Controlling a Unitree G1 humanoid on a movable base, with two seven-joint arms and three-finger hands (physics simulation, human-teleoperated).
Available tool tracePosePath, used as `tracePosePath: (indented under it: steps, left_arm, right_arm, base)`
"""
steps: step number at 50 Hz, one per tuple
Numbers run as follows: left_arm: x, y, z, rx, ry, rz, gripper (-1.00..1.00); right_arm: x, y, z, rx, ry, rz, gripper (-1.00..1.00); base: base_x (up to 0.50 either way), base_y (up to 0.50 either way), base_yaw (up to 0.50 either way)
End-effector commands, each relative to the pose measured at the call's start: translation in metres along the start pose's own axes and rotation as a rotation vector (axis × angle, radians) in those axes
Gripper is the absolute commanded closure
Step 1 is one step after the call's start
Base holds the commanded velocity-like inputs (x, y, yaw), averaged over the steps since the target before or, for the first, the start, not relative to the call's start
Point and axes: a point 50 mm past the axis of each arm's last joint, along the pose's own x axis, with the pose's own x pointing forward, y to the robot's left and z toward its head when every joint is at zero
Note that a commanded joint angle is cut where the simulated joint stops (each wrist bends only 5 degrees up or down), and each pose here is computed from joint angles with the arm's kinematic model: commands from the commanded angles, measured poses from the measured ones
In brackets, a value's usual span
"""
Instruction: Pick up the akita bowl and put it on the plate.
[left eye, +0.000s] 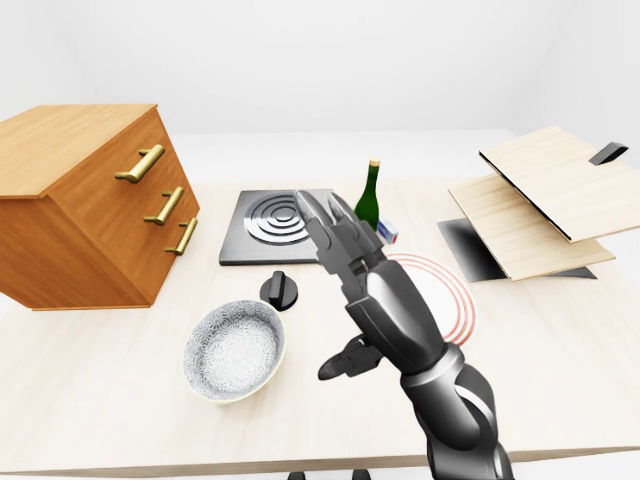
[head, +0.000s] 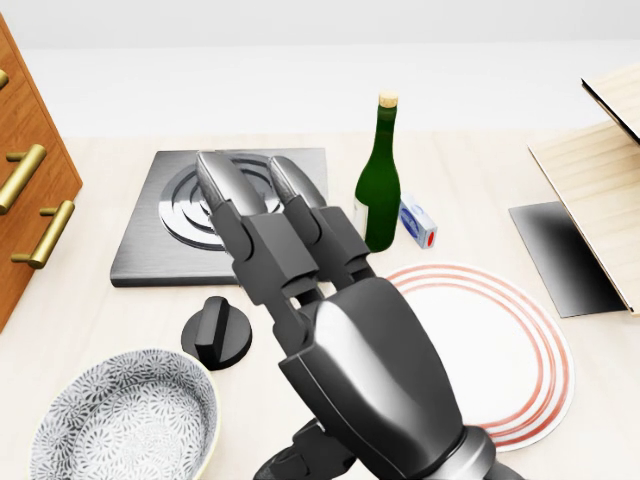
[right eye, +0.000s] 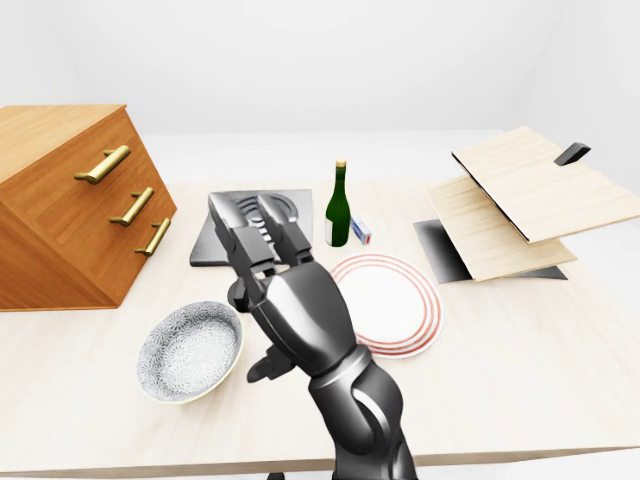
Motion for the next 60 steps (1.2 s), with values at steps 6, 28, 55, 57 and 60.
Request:
tracePosePath:
  steps: [6,28,55,57,60]
  left_arm:
    - [0.000,0.001,-0.001,-0.001,0.003,0.002,-1.00]
    - [0.000,0.001,0.002,-0.002,-0.009,0.003,-1.00]
    - [-0.001,0.001,0.001,-0.004,-0.005,0.000,-1.00]
    - [-0.001,0.001,0.001,-0.005,-0.005,0.000,-1.00]
    - [-0.001,0.000,0.000,-0.004,0.000,0.000,-1.00]
  right_arm:
    - [0.003,0.007,0.009,-0.106,0.022,0.074,-1.00]
    - [0.006,0.025,0.010,-0.160,0.065,0.149,-1.00]
    - [0.022,0.050,0.016,-0.241,0.086,0.315,-1.00]
    - [0.023,0.053,0.016,-0.247,0.086,0.336,-1.00]
    - [0.024,0.057,0.015,-0.247,0.091,0.358,-1.00]
  base:
    - [0.00,0.00,0.00]
    - [0.00,0.00,0.00]
    - [0.00,0.00,0.00]
    - [0.00,0.00,0.00]
    - [0.00,0.00,0.00]
